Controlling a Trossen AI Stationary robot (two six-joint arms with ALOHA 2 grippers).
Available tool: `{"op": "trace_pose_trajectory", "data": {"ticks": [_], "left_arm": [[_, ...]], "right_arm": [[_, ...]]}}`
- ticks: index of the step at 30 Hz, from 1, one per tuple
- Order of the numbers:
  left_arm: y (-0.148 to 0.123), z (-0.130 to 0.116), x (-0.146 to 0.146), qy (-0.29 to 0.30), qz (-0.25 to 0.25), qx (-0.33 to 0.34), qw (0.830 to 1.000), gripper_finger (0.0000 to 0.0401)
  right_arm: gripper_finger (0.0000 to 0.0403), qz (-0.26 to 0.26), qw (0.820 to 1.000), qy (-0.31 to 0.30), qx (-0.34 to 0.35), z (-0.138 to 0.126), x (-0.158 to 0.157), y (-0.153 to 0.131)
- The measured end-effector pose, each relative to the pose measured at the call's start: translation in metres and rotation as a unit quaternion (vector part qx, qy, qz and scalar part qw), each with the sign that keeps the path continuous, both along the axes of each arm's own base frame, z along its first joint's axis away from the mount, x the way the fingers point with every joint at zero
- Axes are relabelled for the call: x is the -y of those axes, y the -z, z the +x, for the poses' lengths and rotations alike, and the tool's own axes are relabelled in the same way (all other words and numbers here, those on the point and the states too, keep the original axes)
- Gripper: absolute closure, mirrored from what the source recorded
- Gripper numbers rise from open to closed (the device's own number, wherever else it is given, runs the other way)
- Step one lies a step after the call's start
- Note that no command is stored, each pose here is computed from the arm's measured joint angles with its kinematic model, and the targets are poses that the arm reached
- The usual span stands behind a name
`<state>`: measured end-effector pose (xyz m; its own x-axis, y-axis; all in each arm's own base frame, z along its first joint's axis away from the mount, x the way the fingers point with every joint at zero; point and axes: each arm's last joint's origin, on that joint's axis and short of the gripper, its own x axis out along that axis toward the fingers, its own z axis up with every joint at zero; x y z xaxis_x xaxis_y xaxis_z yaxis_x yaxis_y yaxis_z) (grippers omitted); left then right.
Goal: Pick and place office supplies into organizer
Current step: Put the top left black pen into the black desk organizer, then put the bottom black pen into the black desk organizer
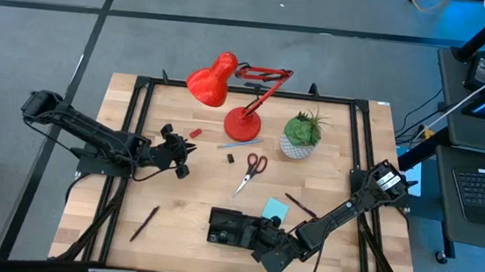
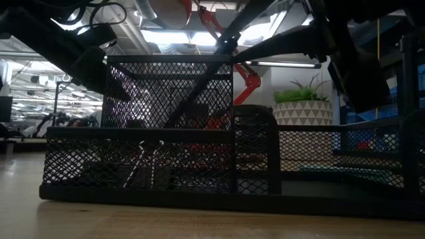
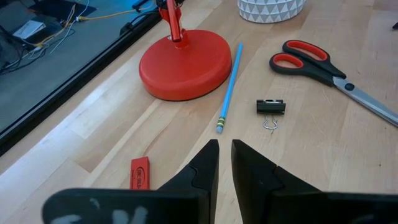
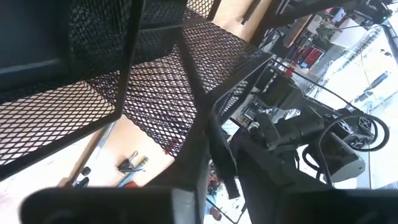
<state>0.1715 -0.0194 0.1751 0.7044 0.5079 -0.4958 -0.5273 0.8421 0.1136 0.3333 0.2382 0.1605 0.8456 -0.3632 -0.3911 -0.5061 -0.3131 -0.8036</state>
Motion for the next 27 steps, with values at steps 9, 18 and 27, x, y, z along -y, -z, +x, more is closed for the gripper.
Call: {"op": "trace_pose_trajectory", "data": {"ticks": [9, 18, 27], "left_arm": [[0.000, 0.000, 0.000, 0.000, 0.000, 0.000, 1.000, 0.0361], [0.000, 0.000, 0.000, 0.000, 0.000, 0.000, 1.000, 0.0365], [0.000, 0.000, 0.000, 0.000, 0.000, 0.000, 1.000, 0.0365]], "right_arm": [[0.0279, 0.008, 1.000, 0.002, 0.009, 0.001, -0.001, -0.001], [0.0280, 0.116, 0.988, 0.050, 0.086, -0.001, -0.003, -0.017], [0.0280, 0.286, 0.946, 0.098, 0.116, -0.017, 0.010, -0.056]]}}
